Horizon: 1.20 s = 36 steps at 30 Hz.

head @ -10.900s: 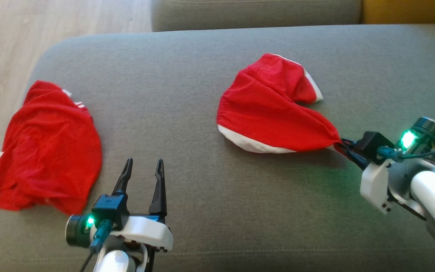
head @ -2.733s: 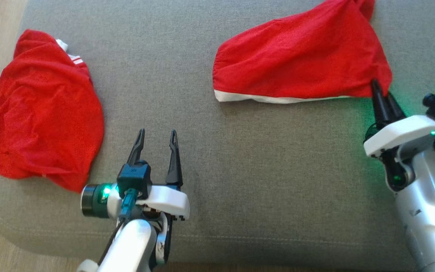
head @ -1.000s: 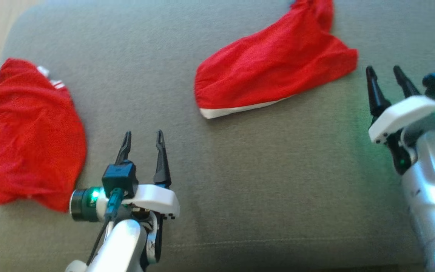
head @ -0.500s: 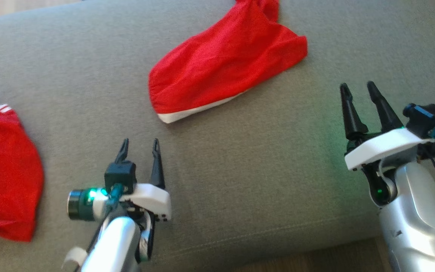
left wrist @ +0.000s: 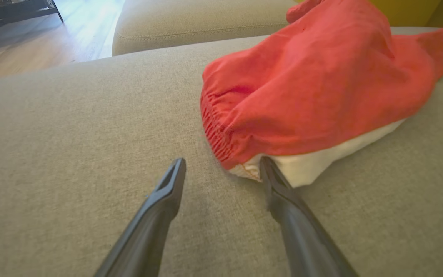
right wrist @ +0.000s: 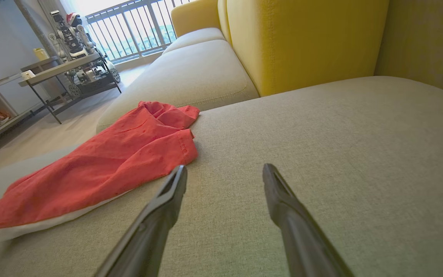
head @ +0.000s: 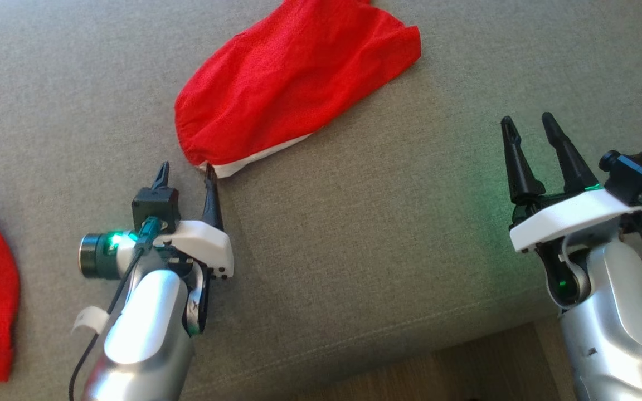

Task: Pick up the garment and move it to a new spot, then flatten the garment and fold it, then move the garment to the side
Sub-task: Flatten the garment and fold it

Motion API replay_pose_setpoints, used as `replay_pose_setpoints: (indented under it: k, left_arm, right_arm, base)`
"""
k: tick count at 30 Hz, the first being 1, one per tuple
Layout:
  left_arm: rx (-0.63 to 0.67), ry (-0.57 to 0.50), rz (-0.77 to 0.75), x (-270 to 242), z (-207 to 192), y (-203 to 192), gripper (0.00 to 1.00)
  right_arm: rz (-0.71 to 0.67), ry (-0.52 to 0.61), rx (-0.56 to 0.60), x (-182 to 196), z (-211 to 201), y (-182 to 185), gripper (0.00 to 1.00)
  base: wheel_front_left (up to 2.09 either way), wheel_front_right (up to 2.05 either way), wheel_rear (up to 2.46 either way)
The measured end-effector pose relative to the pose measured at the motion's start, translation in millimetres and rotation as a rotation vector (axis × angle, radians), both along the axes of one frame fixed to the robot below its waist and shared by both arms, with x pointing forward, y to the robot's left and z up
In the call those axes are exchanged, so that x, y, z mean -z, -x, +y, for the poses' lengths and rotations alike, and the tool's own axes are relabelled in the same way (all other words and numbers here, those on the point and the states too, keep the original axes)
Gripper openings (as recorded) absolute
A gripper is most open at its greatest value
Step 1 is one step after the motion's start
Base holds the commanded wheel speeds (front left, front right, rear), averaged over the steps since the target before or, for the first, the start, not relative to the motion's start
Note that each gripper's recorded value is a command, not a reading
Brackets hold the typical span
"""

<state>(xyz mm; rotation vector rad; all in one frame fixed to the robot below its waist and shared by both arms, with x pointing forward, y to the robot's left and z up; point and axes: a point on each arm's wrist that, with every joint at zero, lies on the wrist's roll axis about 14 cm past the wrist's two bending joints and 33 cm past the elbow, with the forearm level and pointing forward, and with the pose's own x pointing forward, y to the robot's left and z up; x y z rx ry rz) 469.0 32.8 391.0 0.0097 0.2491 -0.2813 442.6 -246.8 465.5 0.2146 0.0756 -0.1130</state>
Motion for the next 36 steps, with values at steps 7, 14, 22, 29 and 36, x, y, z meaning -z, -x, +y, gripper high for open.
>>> replay_pose_setpoints:
  k: [7, 14, 22, 29, 36]
  left_arm:
    - [0.02, -0.008, 0.028, 11.2, -3.9, 1.4, 1.0]
    - [0.085, -0.006, 0.029, 11.4, -16.4, -1.6, 1.0]
    - [0.128, 0.0, 0.011, 4.9, -25.3, 1.3, 0.0]
    - [0.048, 0.021, -0.084, -27.1, -7.2, -4.5, 0.0]
    - [-0.065, 0.009, -0.174, -55.0, 27.7, 5.5, 0.0]
  right_arm:
    - [0.014, -0.006, 0.022, 4.5, -5.9, 0.1, 1.0]
    - [0.027, -0.018, 0.014, 9.5, -0.5, -2.6, 1.0]
    - [0.025, -0.024, 0.002, 9.7, 4.8, -6.8, 1.0]
    - [0.063, -0.048, -0.038, 19.8, 21.0, -11.8, 1.0]
    - [0.159, -0.099, -0.115, 45.6, 54.2, -25.0, 1.0]
  base:
    - [0.0, 0.0, 0.0]
    - [0.0, 0.0, 0.0]
    - [0.0, 0.0, 0.0]
    - [0.0, 0.0, 0.0]
    - [0.0, 0.0, 0.0]
